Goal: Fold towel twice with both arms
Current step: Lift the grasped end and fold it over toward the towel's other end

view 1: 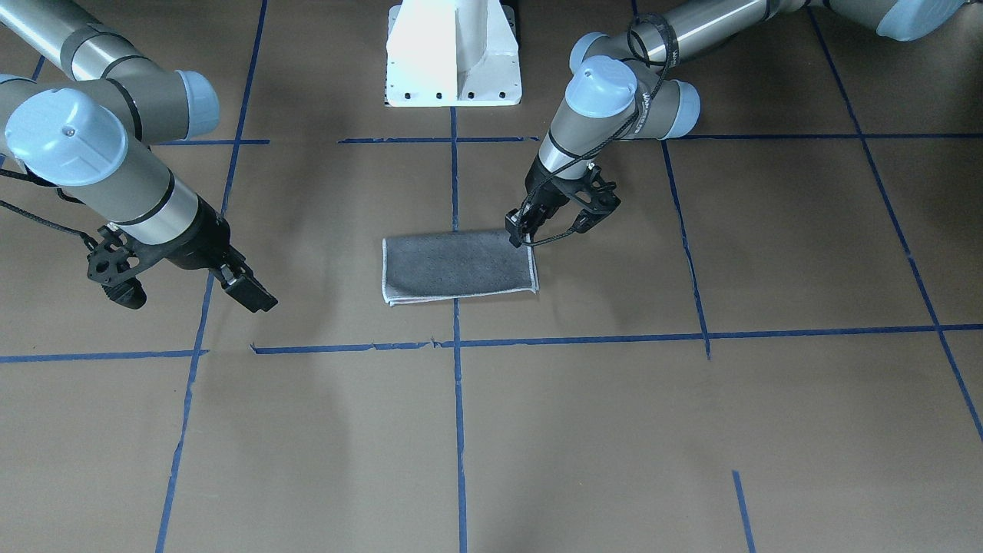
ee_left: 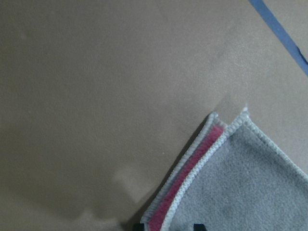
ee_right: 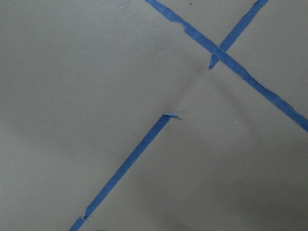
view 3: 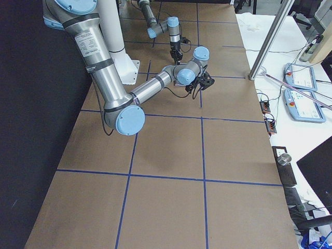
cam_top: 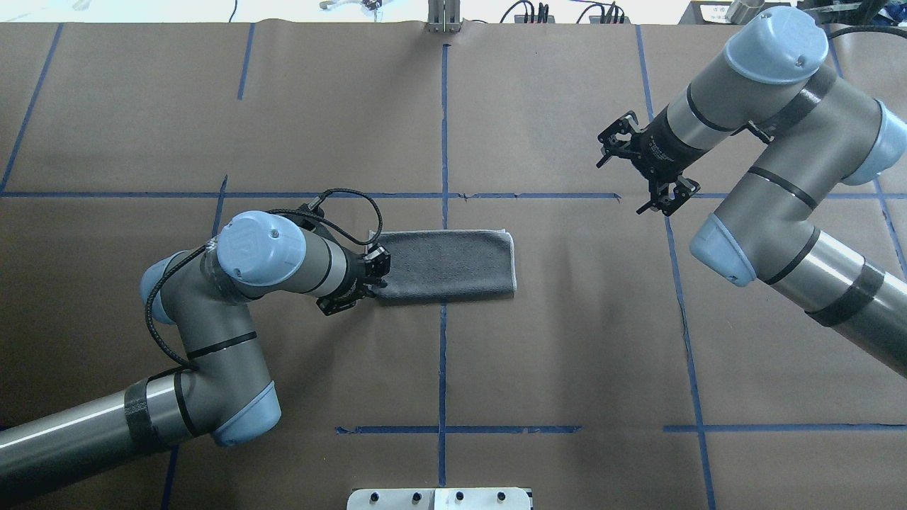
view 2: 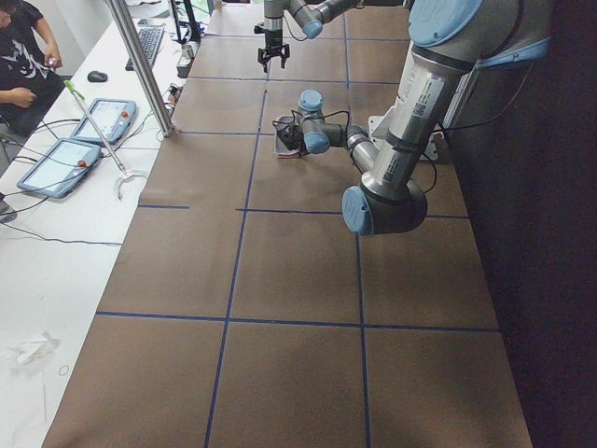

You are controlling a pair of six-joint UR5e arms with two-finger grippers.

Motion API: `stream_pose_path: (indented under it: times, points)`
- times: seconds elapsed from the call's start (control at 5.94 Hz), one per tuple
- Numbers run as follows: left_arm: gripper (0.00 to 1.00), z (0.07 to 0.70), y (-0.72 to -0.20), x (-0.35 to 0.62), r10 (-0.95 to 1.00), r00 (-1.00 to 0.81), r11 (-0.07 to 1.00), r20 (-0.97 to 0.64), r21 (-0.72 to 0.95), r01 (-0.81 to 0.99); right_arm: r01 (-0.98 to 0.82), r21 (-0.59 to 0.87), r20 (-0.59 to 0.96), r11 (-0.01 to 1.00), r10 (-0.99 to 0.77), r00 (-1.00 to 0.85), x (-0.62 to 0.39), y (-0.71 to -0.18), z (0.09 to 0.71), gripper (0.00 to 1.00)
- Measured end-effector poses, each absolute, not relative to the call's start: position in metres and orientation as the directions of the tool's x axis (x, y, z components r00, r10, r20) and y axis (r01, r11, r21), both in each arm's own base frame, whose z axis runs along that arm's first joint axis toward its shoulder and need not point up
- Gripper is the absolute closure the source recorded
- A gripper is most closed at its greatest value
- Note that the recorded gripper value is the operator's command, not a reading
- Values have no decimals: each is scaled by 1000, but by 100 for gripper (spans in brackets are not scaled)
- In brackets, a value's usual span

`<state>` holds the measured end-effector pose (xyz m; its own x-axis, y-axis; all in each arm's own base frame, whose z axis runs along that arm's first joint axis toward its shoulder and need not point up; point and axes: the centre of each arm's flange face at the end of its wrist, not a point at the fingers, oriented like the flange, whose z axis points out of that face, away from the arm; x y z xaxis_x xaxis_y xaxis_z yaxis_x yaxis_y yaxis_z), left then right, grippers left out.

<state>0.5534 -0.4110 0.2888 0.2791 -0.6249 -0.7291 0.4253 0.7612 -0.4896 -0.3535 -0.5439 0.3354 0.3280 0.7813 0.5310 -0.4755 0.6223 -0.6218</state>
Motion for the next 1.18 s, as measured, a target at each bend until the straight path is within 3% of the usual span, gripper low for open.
stream_pose_path:
  times: [0.67,1.18]
  points:
    - [100,261,-417,547,-617,301,767,-727,-470,436,-474,-622,533,623,781,326,-352,-543,334,0]
    - [100,182,-424,552,-428,512,889,-745,-245,388,-481,-622,531,618,784,321,-347,-546,336,0]
